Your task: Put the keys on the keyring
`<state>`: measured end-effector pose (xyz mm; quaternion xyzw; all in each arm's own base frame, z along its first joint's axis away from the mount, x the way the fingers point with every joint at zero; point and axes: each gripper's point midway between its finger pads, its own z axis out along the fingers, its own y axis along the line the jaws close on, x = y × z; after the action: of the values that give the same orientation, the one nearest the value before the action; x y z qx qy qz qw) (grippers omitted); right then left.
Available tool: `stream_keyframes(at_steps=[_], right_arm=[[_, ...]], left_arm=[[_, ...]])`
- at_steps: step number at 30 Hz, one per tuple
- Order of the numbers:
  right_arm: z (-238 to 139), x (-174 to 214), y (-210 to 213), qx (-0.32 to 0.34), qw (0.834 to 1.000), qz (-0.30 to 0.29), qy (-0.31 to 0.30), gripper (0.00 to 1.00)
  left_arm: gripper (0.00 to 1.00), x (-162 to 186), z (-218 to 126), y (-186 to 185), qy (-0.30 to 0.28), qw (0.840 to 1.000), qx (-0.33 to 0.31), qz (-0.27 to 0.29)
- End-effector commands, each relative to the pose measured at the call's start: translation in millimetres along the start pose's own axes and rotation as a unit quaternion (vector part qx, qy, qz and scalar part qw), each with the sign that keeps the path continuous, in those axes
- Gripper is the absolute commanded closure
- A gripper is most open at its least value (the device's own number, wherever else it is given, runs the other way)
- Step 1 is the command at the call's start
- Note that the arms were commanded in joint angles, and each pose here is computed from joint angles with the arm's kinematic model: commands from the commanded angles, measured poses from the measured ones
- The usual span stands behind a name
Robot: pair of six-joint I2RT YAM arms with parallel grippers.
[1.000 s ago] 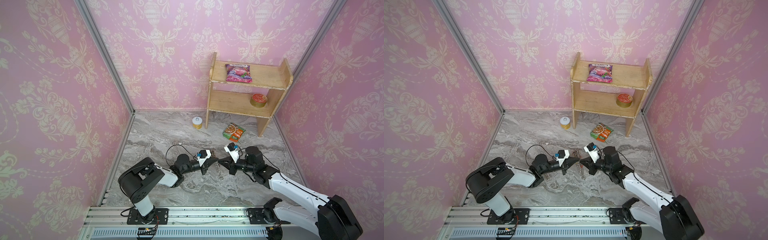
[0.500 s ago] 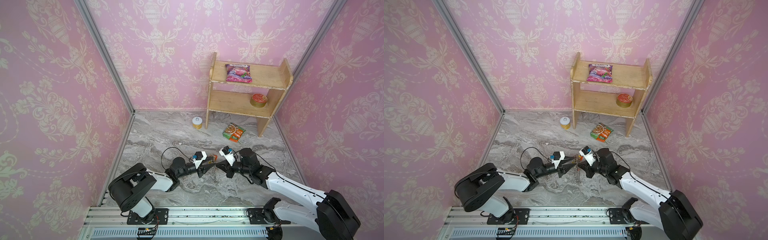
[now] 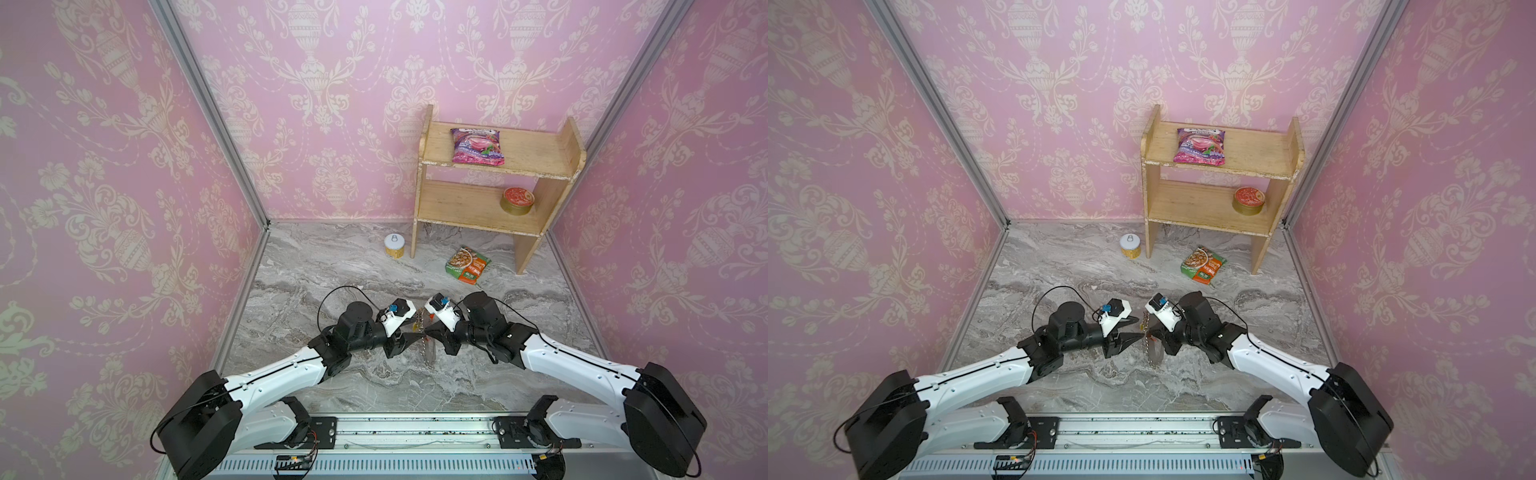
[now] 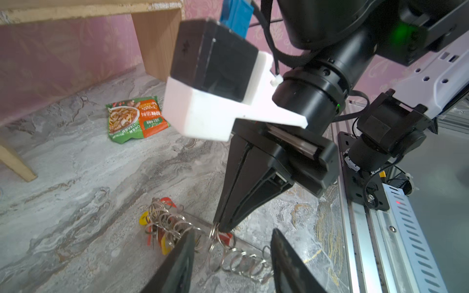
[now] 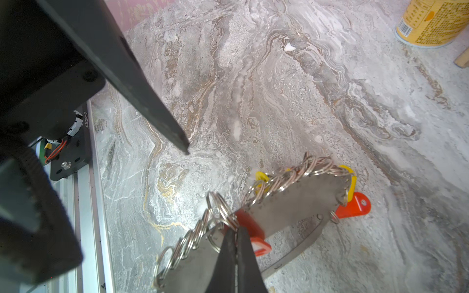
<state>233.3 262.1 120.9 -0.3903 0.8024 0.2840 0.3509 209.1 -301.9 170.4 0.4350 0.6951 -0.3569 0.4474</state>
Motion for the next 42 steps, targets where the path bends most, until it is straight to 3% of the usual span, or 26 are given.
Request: stream_keyframes(at_steps=[1, 10, 19, 29, 42], right_arm=[[3, 13, -3, 0.014, 0.999, -0.017, 0.042, 1.0], [12, 17, 4, 0.008, 0.997, -0.036, 0.066, 1.0], [14, 18, 5, 0.01, 0.997, -0.036, 0.068, 1.0], [15, 16, 5, 0.008, 0.998, -0.032, 0.061, 1.0], [14, 16, 8, 0.001, 0.998, -0.032, 0.059, 1.0]], left_arm=[[0.55, 36, -6, 1, 0.087, 0.996, -0.001, -0.018], [0.61, 25, -5, 20, 0.034, 0.997, 0.014, -0.068], [0.63, 24, 9, 11, 0.001, 0.992, 0.065, -0.107], [0.64, 39, 22, -2, 0.027, 0.994, 0.064, -0.084], [0.67, 54, 34, 9, 0.031, 0.997, 0.022, -0.065]])
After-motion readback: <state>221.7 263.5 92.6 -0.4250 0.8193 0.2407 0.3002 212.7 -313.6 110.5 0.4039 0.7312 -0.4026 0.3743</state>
